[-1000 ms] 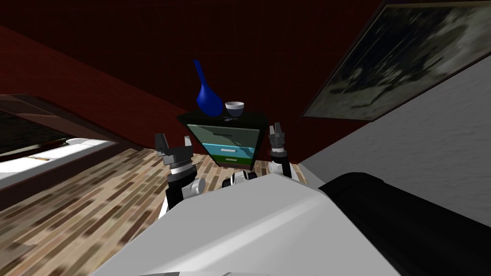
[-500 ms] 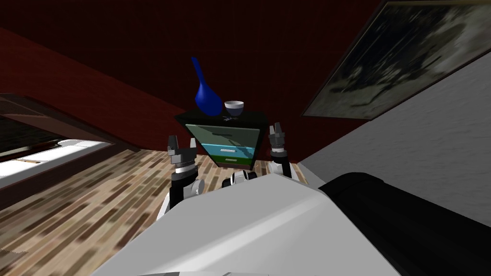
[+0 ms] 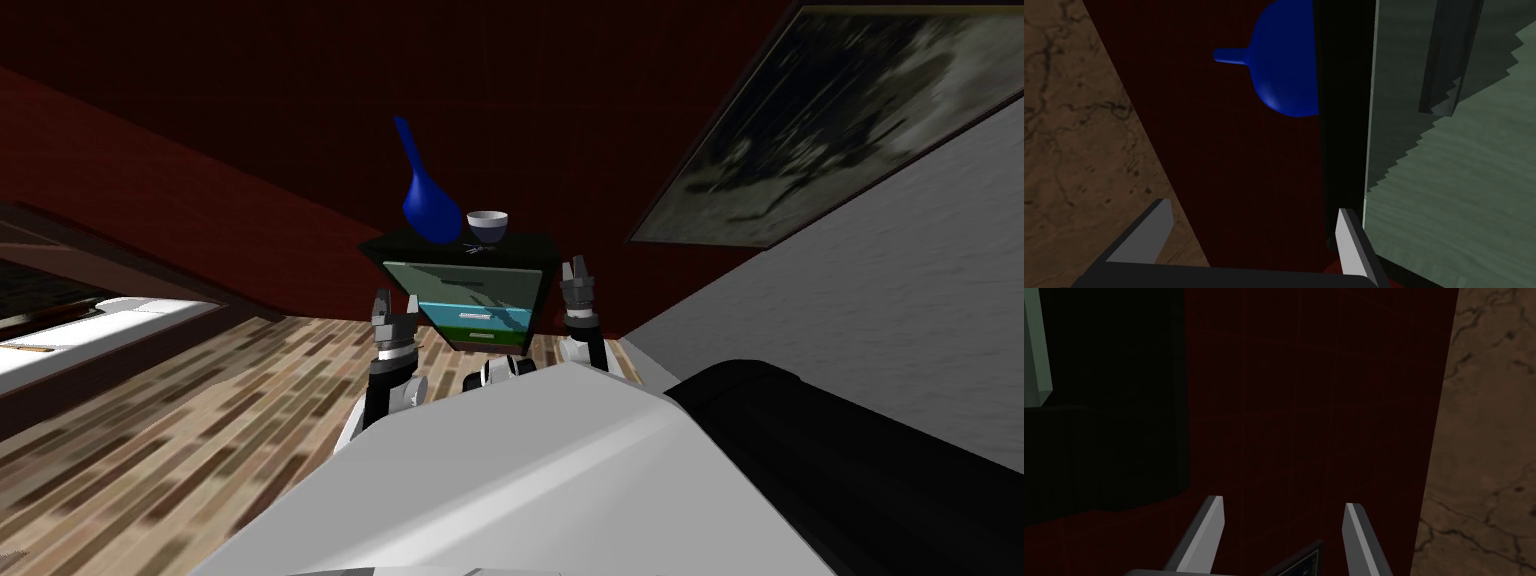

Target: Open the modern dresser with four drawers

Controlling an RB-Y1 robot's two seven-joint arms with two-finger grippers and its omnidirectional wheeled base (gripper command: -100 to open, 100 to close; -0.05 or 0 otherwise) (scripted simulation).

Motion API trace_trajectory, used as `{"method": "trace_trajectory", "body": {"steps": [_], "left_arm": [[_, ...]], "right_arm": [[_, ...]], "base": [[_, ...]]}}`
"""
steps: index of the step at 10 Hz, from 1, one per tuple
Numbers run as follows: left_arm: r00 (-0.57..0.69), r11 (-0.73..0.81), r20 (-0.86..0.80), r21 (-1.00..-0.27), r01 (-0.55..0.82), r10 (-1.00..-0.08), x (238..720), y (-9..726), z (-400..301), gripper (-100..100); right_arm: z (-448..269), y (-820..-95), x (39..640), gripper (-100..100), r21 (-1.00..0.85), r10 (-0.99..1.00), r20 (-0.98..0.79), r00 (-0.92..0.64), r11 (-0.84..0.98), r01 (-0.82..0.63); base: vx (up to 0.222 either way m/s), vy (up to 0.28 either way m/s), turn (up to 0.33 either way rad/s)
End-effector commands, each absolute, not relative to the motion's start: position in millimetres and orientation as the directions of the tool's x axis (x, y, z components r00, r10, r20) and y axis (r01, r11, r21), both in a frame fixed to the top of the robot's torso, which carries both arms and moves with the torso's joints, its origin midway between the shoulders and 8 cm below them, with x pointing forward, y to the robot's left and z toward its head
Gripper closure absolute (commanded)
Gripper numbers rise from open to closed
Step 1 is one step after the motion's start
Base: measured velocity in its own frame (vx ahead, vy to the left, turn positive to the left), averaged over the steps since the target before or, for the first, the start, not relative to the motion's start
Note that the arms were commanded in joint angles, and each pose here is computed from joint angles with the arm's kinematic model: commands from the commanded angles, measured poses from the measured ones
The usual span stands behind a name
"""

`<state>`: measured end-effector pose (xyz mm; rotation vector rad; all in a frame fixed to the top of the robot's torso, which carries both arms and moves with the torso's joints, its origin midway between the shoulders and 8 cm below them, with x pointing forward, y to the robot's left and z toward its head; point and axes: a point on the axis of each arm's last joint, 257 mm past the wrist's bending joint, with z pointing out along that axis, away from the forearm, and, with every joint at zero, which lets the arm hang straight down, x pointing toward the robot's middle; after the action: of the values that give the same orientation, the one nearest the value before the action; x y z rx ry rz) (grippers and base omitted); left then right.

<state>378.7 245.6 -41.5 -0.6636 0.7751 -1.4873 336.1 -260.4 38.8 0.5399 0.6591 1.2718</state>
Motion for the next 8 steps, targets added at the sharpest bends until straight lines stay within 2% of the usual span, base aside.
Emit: {"method": "trace_trajectory", "body": {"steps": [1, 8], "left_arm": [[-0.069, 0.004, -0.055, -0.812, 0.583, -0.996, 384, 245, -61, -100], [-0.084, 0.029, -0.079, -0.877, 0.479, -0.993, 400, 244, -137, -100]], "right_arm": [[39, -260, 336, 0, 0.696, 0.976, -0.149, 0.159, 0.218, -0.684], [39, -260, 336, 0, 0.696, 0.976, -0.149, 0.159, 0.218, -0.684]], "base": [[0.015, 0.014, -0.012], [0.025, 0.021, -0.051]]}}
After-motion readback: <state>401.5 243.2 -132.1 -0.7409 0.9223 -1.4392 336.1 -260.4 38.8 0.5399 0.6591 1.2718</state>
